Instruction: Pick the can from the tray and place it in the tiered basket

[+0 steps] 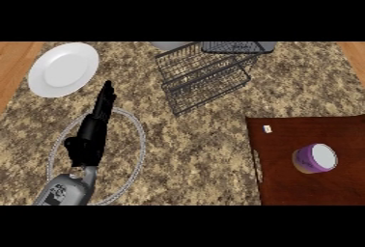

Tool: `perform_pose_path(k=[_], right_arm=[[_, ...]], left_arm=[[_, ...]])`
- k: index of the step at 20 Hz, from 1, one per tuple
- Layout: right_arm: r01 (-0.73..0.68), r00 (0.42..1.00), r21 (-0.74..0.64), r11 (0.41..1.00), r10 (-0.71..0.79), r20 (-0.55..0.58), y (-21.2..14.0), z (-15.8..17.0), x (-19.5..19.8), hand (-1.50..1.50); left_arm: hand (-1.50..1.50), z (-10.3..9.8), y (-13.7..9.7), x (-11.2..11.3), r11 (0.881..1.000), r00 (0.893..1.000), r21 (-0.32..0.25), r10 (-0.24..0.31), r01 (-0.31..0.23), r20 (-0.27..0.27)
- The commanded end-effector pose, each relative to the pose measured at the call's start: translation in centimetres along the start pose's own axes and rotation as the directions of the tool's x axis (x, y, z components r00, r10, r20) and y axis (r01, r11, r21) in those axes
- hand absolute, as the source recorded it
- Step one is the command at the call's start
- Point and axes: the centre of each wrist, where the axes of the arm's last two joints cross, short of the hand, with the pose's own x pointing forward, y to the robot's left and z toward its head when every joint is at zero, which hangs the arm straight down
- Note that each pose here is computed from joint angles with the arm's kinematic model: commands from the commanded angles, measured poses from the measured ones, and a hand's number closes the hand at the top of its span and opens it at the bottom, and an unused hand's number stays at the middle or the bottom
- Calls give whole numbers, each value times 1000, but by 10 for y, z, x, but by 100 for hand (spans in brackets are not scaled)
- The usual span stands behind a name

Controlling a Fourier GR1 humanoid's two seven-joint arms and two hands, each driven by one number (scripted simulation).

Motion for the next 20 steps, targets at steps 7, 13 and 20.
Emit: perform_pose_path(k=[7, 13, 20], right_arm=[[-93, 993, 325, 941, 111, -38, 21, -12, 19, -150], [-120, 982, 348, 930, 163, -97, 32, -17, 26, -150], [-199, 962, 329, 923, 248, -113, 40, -25, 39, -150]], left_arm=[[0, 2, -10, 0, 1000, 1000, -14, 9, -9, 1], [0, 5, -8, -3, 1000, 1000, -7, 5, -5, 1], [0, -1, -10, -1, 1000, 1000, -9, -4, 4, 18]])
